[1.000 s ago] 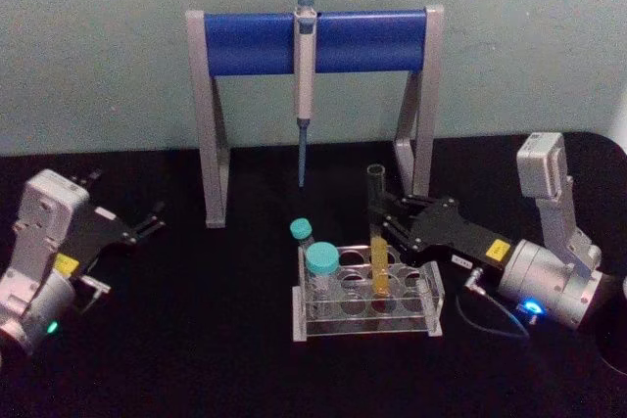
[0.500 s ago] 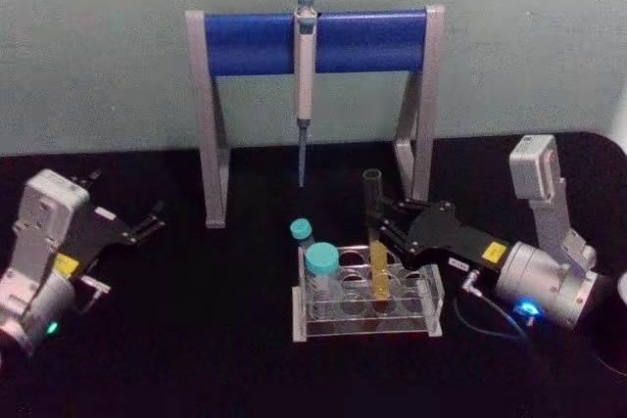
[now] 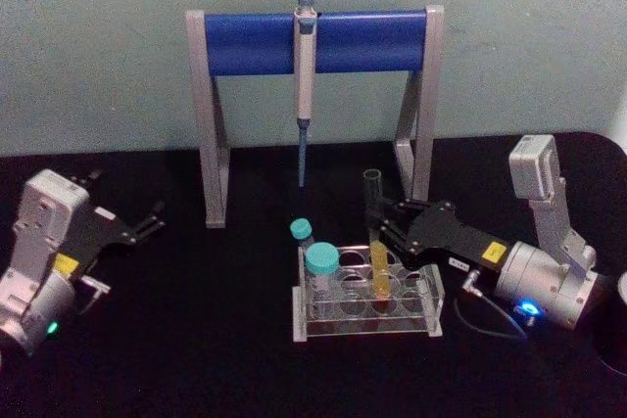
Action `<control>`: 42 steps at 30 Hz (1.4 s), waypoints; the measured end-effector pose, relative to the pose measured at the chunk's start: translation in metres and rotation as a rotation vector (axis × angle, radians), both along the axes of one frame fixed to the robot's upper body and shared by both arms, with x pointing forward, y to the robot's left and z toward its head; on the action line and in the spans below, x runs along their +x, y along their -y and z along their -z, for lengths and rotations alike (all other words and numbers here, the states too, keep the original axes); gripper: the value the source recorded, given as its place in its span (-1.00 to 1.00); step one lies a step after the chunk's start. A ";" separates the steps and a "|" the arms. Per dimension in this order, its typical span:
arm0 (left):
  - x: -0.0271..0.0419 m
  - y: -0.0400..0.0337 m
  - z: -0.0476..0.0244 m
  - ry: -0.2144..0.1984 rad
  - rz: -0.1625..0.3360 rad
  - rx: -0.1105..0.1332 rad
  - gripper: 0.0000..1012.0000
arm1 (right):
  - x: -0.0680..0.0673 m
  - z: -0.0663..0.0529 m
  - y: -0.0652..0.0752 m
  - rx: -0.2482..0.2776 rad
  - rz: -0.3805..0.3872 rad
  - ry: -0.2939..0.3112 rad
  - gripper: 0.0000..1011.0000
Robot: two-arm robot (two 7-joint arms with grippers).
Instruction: Pick up the test tube from the test tube rack, shake it, then place it back into the test tube rack.
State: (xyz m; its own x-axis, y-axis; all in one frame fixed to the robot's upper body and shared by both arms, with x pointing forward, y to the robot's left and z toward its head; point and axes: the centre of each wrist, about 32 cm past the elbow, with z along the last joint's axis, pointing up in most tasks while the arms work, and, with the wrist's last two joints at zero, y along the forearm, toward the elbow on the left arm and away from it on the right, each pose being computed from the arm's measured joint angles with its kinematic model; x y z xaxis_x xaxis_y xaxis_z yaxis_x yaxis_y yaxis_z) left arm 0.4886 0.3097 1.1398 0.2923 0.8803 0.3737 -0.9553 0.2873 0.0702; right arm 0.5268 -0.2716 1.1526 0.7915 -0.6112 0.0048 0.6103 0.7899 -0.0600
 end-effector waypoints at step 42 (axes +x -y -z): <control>0.0000 0.0000 0.0000 0.000 0.000 0.000 0.98 | -0.007 -0.009 -0.001 0.008 0.024 0.052 0.98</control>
